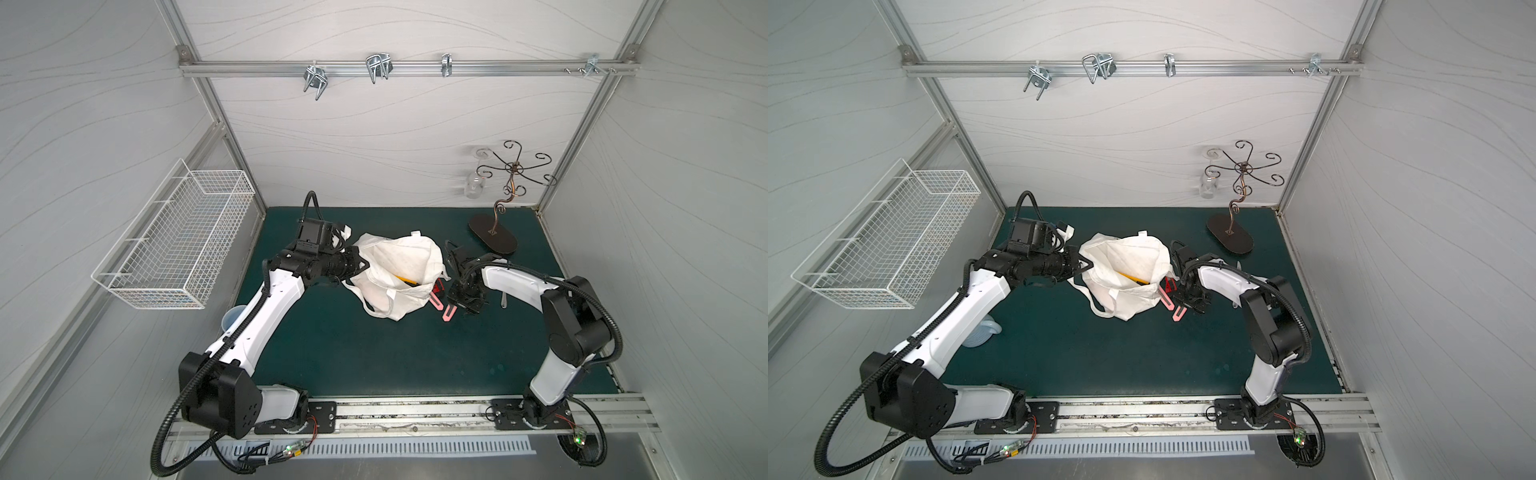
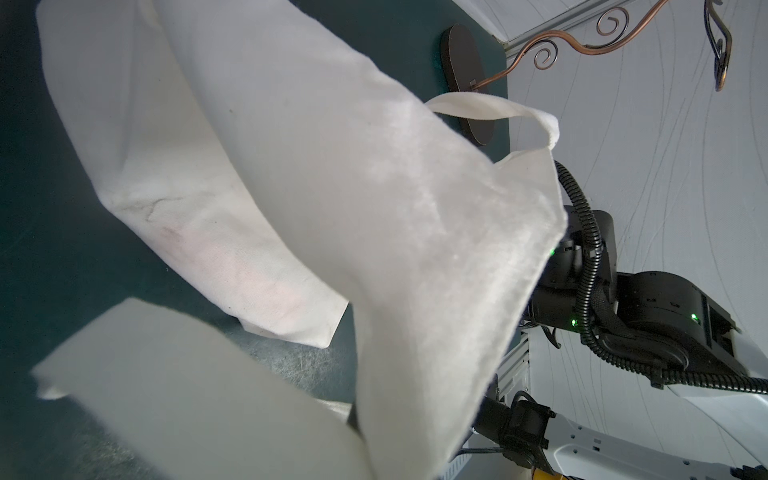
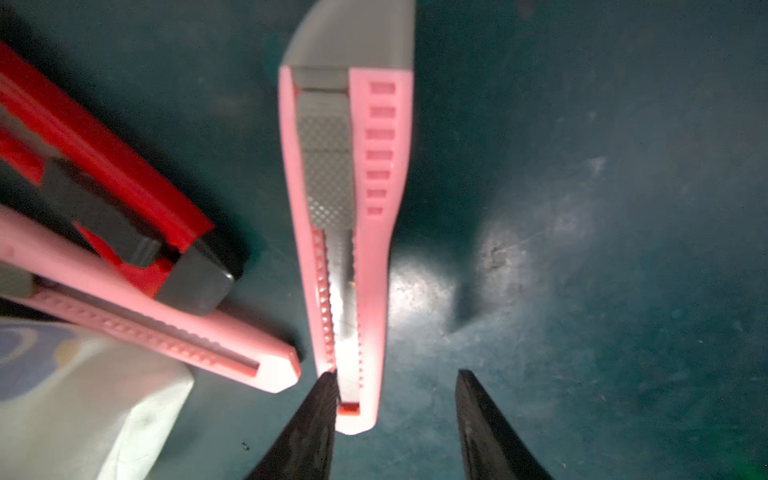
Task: Place the art knife into the pouch
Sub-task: Pick up the utility knife at the center of the board.
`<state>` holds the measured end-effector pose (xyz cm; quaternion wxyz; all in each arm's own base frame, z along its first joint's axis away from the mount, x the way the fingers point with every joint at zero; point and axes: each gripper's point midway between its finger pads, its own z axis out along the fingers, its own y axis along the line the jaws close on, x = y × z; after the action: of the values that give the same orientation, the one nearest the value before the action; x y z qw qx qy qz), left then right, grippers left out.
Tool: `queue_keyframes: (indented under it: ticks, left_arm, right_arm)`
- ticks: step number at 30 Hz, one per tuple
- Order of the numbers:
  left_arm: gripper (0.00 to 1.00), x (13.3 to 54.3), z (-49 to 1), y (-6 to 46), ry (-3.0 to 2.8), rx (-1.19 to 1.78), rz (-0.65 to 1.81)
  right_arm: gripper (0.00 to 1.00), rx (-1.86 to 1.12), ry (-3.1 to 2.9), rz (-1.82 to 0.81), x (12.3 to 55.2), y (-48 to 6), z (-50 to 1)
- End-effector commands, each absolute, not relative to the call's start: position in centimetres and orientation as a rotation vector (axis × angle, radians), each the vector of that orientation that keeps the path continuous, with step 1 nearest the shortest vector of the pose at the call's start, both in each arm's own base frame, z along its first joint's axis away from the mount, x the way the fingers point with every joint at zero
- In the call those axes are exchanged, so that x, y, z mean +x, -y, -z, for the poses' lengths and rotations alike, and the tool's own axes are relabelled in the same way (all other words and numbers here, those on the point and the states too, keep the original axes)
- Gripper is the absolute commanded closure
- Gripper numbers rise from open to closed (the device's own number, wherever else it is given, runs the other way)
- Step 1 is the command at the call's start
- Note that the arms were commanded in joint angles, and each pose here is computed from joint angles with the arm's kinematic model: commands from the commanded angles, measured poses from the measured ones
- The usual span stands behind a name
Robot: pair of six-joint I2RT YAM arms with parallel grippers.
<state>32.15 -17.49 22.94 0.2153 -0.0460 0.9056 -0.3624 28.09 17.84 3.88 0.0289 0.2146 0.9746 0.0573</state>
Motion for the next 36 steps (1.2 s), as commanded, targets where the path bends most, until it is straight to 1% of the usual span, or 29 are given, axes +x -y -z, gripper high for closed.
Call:
queue_keyframes:
  ticks: [1, 4, 11, 17, 19, 21, 26, 27, 32, 36]
  left_arm:
    - [1.00, 32.4, -25.0, 17.8, -2.444, -0.066, 1.013]
    - [1.00, 32.5, -25.1, 17.8, -2.443, -0.067, 1.010]
    - [1.00, 32.5, -25.1, 17.8, -2.441, -0.065, 1.013]
    - [1.00, 32.4, -25.1, 17.7, -2.441, -0.066, 1.011]
    - [1.00, 32.4, -25.1, 17.7, -2.440, -0.066, 1.011]
    - [1.00, 32.5, -25.1, 17.8, -2.438, -0.067, 1.016]
    - [1.00, 32.5, -25.2, 17.9, -2.434, -0.066, 1.024]
    - [1.00, 32.5, -25.2, 17.9, -2.436, -0.065, 1.024]
    - [1.00, 32.4, -25.2, 17.9, -2.436, -0.064, 1.024]
    - [1.00, 32.5, -25.1, 17.9, -2.439, -0.066, 1.027]
  right_arm:
    - [0.50, 0.691, -3.021, -0.173, 28.3, -18.5, -3.6]
    - [0.49, 0.691, -3.035, -0.161, 28.3, -18.7, -3.0]
    - [0.43, 0.690, -3.042, -0.136, 28.8, -19.0, -2.2]
    - [0.43, 0.692, -3.065, -0.110, 28.7, -19.0, -1.3]
    - [0.46, 0.688, -3.075, -0.105, 28.5, -18.9, -1.1]
    - [0.51, 0.682, -3.085, -0.112, 28.2, -18.9, -0.8]
    - [0.72, 0.612, -3.097, -0.125, 28.0, -18.8, -0.8]
    - [0.74, 0.604, -3.099, -0.121, 27.9, -18.7, -0.9]
    - [0.76, 0.526, -3.071, -0.096, 27.9, -18.1, -2.4]
    - [0.77, 0.463, -2.983, -0.033, 28.8, -17.1, -5.7]
